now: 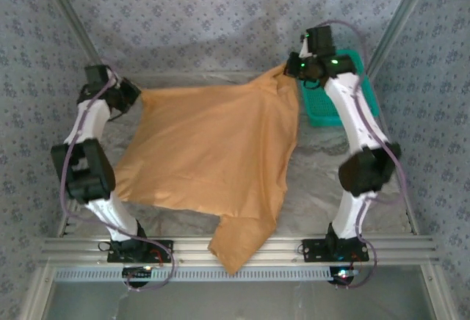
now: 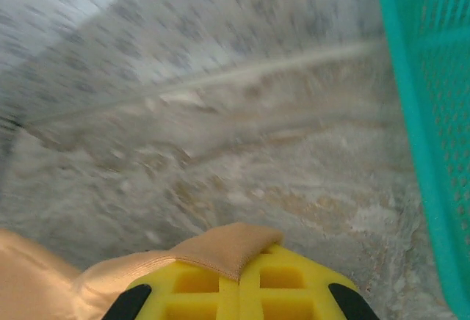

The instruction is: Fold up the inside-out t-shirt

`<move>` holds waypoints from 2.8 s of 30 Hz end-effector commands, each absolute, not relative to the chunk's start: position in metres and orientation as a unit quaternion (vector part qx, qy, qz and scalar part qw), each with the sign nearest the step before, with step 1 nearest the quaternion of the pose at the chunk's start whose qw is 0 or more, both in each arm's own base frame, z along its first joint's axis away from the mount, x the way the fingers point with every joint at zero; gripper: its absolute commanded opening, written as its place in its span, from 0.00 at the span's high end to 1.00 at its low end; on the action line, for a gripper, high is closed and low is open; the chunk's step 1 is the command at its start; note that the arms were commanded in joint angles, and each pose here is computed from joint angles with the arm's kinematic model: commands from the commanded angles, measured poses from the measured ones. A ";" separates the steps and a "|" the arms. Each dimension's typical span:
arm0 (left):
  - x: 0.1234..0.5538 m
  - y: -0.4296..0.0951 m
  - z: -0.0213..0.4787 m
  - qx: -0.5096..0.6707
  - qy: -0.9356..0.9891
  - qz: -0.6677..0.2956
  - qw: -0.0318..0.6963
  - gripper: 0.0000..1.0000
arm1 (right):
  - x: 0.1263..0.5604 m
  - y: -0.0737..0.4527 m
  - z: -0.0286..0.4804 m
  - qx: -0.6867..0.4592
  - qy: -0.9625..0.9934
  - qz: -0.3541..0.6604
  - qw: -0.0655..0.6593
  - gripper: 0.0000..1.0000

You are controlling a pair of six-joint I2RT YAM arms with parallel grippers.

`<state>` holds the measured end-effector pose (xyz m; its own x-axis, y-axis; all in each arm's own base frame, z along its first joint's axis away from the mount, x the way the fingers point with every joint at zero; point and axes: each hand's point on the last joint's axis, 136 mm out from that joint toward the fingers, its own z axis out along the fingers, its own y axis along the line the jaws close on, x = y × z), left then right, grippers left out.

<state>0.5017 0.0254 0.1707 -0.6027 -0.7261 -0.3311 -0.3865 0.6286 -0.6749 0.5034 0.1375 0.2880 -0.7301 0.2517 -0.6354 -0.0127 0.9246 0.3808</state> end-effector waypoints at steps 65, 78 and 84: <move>0.370 -0.069 0.104 -0.226 0.912 -0.227 0.257 0.36 | 0.560 0.217 0.077 0.001 0.965 0.095 0.244 0.59; 0.370 -0.072 0.096 -0.225 0.914 -0.232 0.245 0.39 | 0.569 0.210 0.061 -0.009 0.967 0.073 0.245 0.43; 0.370 -0.074 0.096 -0.224 0.914 -0.234 0.244 0.40 | 0.575 0.207 0.052 -0.005 0.966 0.082 0.244 0.45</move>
<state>0.3609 -0.0712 0.0883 -0.7804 -0.5326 -0.3276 -0.3208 0.7906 -0.5215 0.5700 0.2137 0.0620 -0.8756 0.0370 -0.4816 -0.0511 0.9844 0.1685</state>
